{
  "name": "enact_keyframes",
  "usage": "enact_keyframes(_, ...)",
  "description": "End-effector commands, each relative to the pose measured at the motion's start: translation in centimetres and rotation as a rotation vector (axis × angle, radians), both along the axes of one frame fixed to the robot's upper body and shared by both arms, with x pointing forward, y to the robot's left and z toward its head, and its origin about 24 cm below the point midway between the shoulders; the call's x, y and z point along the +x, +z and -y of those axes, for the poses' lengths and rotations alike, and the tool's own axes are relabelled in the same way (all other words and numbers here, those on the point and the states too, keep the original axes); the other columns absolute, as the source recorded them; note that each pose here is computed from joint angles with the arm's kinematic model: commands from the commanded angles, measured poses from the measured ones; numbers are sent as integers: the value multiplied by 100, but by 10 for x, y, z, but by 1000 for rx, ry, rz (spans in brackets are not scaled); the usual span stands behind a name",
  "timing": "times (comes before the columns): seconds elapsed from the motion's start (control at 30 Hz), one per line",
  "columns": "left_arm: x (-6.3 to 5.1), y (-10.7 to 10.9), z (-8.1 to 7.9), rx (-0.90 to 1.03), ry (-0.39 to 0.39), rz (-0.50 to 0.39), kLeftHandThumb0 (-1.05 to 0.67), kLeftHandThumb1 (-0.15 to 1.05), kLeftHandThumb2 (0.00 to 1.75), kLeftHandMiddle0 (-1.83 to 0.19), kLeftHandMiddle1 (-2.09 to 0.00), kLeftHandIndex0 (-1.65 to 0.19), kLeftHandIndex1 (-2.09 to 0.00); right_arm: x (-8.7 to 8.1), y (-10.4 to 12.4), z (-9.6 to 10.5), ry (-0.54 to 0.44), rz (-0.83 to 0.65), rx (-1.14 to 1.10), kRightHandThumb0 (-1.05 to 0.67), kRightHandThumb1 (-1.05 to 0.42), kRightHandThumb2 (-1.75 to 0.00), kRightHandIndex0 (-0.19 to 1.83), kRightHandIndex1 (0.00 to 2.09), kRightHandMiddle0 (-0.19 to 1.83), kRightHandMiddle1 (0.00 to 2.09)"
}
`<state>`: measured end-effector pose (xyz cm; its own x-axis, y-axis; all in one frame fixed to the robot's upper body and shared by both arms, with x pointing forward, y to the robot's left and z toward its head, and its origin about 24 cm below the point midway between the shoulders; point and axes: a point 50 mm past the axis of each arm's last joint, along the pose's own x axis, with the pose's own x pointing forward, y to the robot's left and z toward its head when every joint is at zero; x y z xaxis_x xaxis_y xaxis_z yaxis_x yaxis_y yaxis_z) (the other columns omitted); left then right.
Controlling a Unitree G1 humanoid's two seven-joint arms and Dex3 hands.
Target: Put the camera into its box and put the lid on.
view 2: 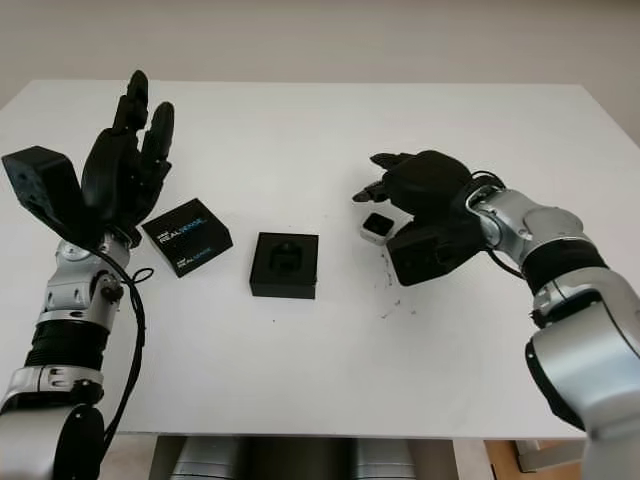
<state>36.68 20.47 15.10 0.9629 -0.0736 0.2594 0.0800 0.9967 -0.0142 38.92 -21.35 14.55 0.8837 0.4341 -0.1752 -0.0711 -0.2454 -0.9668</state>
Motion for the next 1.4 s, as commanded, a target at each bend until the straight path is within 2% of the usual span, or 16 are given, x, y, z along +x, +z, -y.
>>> enact_keyframes(0.0, -1, 4, -2, 5, 6, 17, -66, 105, 38, 16, -5, 18, -5, 0, 0, 1, -3, 6, 0, -32, -89, -6, 9, 4, 64, 11)
enact_keyframes(0.47, -1, 4, -2, 19, 6, 14, -67, 105, 38, 15, -5, 17, -5, -1, -7, -1, -9, -27, 35, -30, -91, -6, 8, 5, 63, 8)
enact_keyframes(1.1, -1, 4, -1, 12, 10, 9, -62, 105, 39, 18, -5, 19, -3, -1, -5, -6, -10, -31, 116, -28, -92, -6, 10, 5, 64, 7)
enact_keyframes(1.37, -1, 4, -1, 24, 10, 11, -63, 105, 39, 17, -6, 18, -3, -1, -8, -3, -14, -18, 103, -30, -94, -6, 11, 6, 75, 14)
